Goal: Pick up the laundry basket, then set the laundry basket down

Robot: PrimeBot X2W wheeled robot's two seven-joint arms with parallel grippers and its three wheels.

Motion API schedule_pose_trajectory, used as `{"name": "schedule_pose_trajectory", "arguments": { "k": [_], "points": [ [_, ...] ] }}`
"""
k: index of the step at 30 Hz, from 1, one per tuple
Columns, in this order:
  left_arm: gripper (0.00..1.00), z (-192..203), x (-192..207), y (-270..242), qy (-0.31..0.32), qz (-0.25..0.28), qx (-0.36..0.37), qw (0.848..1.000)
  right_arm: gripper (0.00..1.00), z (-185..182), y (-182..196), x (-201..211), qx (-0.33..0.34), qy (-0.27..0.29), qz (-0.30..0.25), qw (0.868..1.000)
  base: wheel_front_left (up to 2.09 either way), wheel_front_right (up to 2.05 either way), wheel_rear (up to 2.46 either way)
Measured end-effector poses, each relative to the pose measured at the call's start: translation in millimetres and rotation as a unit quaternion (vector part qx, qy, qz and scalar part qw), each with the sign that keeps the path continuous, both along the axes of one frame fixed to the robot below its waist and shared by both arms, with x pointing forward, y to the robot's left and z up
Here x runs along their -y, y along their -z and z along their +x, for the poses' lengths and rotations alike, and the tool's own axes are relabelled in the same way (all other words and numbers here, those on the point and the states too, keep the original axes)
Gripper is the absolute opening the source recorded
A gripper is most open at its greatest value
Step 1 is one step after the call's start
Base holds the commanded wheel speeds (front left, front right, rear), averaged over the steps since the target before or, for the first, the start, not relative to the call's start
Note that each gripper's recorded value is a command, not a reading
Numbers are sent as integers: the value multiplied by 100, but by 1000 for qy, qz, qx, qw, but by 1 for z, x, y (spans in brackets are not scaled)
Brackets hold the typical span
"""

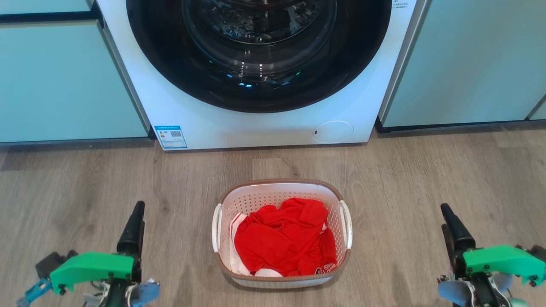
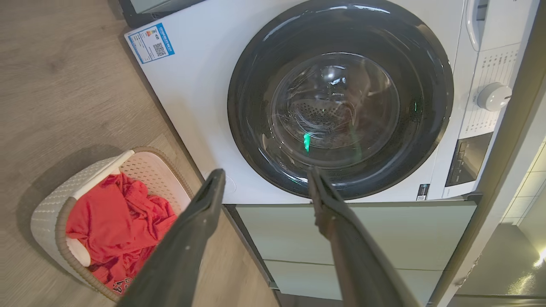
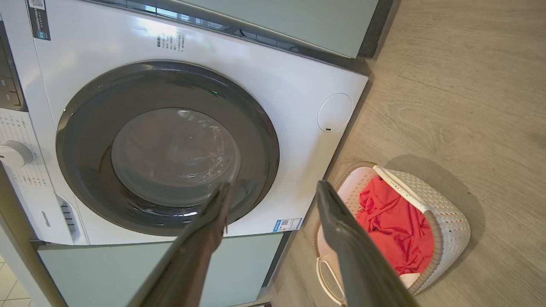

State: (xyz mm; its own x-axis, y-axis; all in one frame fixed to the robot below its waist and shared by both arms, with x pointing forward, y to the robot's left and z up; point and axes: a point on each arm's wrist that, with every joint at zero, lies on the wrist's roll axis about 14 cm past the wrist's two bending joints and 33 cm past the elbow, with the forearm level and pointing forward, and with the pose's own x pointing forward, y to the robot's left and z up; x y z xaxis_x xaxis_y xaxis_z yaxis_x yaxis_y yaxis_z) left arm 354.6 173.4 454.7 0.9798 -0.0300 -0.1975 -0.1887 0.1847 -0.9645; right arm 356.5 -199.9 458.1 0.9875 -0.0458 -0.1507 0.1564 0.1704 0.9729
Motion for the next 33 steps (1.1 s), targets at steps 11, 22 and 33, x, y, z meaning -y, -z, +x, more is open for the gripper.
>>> {"name": "schedule_pose_trajectory", "arguments": {
  "k": [11, 22, 33],
  "points": [
    [100, 3, 12, -8, 33, 121, 9, 992, 100, 5, -17, -9, 23, -25, -101, 994, 0, 0, 0],
    [100, 3, 19, -12, 57, 233, 16, 971, 100, 5, -24, -19, 36, -44, -180, 982, 0, 0, 0],
    [100, 2, 21, -15, 69, 324, 20, 943, 100, 5, -27, -28, 44, -61, -249, 966, 0, 0, 0]
  ]
}}
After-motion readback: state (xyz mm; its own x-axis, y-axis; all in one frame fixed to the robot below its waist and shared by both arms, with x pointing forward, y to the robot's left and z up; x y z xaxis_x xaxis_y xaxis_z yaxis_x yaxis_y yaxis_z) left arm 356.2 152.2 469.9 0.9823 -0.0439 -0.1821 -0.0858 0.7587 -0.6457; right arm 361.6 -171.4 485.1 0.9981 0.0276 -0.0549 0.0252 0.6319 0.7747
